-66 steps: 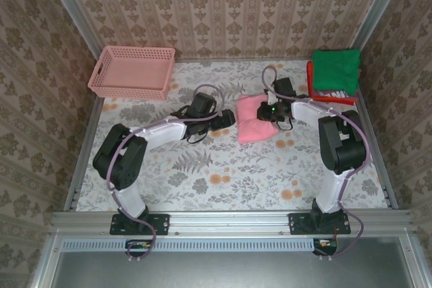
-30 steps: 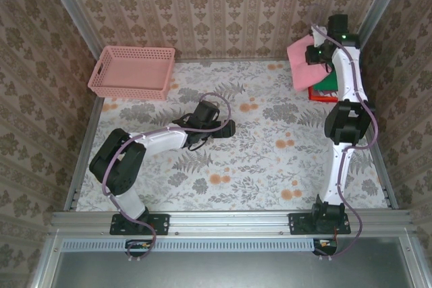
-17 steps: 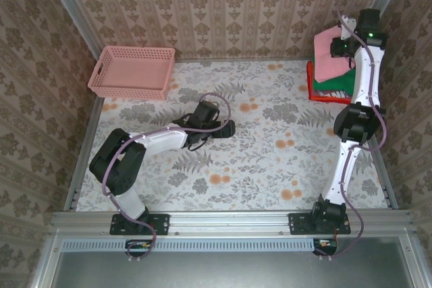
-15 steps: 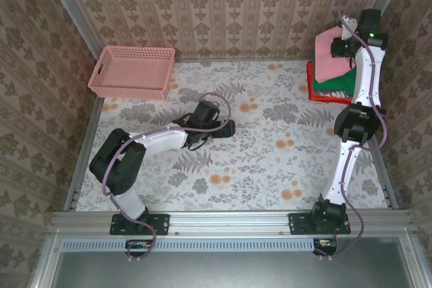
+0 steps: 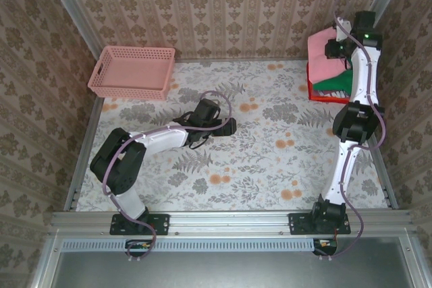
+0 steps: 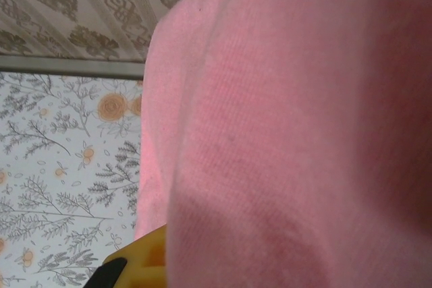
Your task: Fold and stack the t-shirts
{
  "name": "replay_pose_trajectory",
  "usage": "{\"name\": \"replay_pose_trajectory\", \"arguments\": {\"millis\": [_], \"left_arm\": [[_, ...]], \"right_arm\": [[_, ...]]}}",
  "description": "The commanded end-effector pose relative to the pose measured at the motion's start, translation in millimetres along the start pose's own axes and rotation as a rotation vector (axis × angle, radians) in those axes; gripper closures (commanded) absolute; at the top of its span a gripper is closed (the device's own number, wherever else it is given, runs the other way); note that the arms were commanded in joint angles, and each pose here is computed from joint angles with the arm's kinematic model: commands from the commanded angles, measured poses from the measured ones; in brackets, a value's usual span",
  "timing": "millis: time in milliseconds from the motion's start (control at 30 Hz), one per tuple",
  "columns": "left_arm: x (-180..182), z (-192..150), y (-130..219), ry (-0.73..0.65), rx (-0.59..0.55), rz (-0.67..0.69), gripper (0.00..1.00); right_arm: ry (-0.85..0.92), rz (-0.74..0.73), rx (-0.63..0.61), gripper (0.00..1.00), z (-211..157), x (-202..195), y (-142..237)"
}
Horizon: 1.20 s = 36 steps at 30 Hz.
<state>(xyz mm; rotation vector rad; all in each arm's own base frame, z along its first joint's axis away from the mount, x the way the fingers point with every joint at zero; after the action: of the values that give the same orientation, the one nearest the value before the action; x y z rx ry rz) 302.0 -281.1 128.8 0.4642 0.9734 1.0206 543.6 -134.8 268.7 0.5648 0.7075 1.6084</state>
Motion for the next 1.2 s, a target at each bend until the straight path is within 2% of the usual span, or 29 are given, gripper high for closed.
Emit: {"name": "replay_pose_trajectory", "arguments": {"millis": [0,233,467,700,933,1167], "left_arm": [[-4,1,0,-0.010,0.006,0.002,0.00],[-7,0,-2,-0.023,0.014,-0.001,0.00],[-9,1,-3,-0.023,0.010,0.001,0.00],[-11,-1,-6,-0.028,0.019,-0.004,0.00],[-13,0,-6,-0.033,0.020,-0.007,0.00],[-14,0,-7,-0.033,0.025,-0.008,0.00]], "right_arm": [[0.026,0.015,-0.053,1.00,8,11,16],[0.031,-0.095,-0.096,1.00,-4,4,4],[0.039,-0.136,-0.135,1.00,7,-1,14],[0.052,-0.228,-0.044,1.00,-9,-16,0],[0.095,-0.361,-0.008,1.00,-25,-35,-22],[0.149,-0.409,0.033,1.00,-39,-44,-44]]}}
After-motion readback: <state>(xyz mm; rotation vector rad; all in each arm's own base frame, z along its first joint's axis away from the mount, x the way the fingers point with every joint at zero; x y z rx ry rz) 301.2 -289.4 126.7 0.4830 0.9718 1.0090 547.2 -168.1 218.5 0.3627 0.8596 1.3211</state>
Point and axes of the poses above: each hand's point on the last joint's axis, 136 mm out from that joint toward the fingers, its own y axis back along the fingers, its own x axis along the line the jaws close on, z = x × y, the point moved 6 cm from there along y, back along the fingers, and after that the axes turned 7 degrees about y, right-handed, at the moved point
